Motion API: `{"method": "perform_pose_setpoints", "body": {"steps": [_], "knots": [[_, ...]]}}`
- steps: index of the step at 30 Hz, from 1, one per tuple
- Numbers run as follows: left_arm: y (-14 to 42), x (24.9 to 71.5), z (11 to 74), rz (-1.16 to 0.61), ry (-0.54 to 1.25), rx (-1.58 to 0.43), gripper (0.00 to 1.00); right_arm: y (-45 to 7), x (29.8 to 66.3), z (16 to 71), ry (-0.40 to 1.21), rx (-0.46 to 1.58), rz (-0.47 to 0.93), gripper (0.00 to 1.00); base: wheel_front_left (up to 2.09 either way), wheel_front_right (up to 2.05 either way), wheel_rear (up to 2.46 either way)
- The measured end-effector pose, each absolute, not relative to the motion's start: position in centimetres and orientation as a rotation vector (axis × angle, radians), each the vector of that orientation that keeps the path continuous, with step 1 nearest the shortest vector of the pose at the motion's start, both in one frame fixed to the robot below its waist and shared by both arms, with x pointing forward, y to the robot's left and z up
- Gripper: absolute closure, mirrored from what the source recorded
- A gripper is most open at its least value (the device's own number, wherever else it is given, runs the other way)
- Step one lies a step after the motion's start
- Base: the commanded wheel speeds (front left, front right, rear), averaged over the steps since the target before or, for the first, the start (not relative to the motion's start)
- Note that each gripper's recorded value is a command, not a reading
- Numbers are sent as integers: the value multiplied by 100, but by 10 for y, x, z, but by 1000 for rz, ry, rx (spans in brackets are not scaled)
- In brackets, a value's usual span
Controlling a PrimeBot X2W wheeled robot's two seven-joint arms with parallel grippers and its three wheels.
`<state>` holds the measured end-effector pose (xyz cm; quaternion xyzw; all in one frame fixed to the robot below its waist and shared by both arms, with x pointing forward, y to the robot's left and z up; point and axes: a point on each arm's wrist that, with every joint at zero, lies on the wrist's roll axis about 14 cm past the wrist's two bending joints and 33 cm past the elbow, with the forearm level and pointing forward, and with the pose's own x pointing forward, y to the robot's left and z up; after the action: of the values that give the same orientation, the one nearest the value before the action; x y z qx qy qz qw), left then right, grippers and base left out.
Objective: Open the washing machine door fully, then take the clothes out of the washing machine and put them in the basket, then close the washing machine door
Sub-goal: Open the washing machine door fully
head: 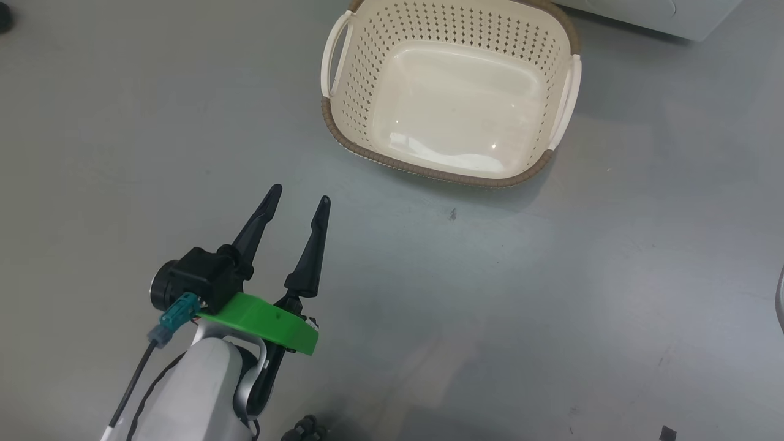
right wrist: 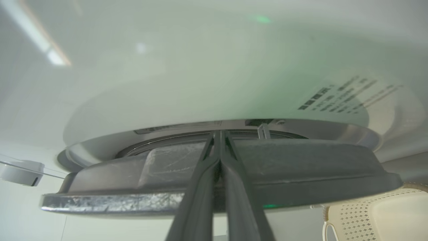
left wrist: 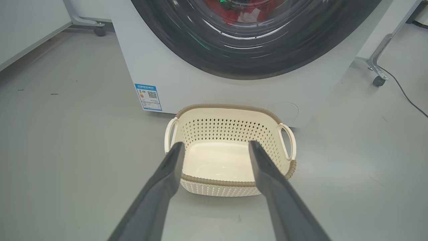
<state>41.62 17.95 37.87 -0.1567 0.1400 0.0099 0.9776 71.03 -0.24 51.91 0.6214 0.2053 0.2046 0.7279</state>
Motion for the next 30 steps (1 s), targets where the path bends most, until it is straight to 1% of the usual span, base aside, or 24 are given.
{"method": "perform_pose_setpoints", "body": {"steps": [7,17,30], "knots": [[180,416,378,21,284,-315,0,1,710,512,525,1378,471,100,0,0,0],[178,417,379,16,281,-317,0,2,707,504,586,1372,478,100,0,0,0],[177,419,386,11,260,-319,0,17,688,500,695,1334,529,100,0,0,0]]}}
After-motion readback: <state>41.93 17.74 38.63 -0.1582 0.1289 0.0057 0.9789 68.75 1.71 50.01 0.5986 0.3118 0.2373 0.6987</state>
